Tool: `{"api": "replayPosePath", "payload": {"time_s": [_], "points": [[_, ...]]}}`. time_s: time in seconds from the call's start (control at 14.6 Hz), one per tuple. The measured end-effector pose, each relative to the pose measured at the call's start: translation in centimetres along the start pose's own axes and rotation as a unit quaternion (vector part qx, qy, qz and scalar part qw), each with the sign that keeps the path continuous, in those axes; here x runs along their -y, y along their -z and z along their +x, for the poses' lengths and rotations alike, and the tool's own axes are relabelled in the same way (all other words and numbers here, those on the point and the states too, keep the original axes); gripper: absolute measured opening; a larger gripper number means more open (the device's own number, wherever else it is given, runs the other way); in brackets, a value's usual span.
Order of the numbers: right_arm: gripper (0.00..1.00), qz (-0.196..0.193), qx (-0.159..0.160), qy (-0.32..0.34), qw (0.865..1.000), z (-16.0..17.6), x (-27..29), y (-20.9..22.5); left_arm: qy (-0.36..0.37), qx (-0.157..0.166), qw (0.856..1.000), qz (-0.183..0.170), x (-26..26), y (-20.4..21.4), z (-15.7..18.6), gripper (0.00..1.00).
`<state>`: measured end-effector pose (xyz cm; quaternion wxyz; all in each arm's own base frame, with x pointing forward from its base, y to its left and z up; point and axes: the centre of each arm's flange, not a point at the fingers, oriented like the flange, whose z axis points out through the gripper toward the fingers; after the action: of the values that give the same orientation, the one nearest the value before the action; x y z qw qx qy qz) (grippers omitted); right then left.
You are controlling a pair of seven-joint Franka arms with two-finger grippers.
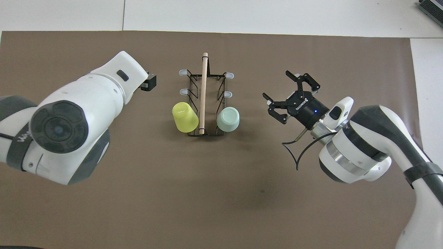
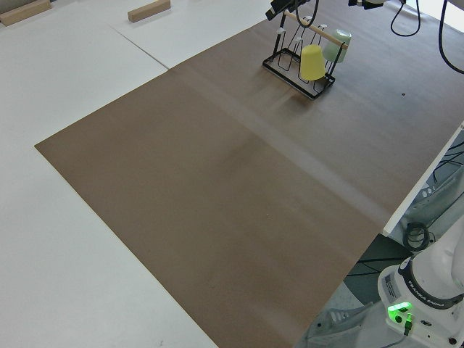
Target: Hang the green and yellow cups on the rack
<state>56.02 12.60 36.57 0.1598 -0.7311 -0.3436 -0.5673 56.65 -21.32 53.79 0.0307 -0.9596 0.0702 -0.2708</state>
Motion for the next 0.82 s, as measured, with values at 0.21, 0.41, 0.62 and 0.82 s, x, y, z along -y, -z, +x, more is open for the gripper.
{"api": "replayPosePath", "payload": {"time_s": [0.21,0.41,0.62,0.82], "points": [[1.00,0.006,0.046,0.079,0.996,-1.1,-5.5,2.8,-0.013,0.065,0.997,-0.031,4.5,2.0,0.8,1.00],[1.00,0.004,0.091,0.129,0.987,-1.8,-11.1,5.7,-0.037,0.111,0.991,-0.058,8.1,5.0,2.4,1.00],[1.00,0.017,0.132,0.146,0.980,-2.1,-13.5,7.1,-0.025,0.148,0.985,-0.082,10.9,6.9,3.0,1.00],[1.00,0.026,0.188,0.178,0.966,-1.6,-15.4,8.3,-0.033,0.184,0.978,-0.096,14.3,7.7,2.8,1.00]]}}
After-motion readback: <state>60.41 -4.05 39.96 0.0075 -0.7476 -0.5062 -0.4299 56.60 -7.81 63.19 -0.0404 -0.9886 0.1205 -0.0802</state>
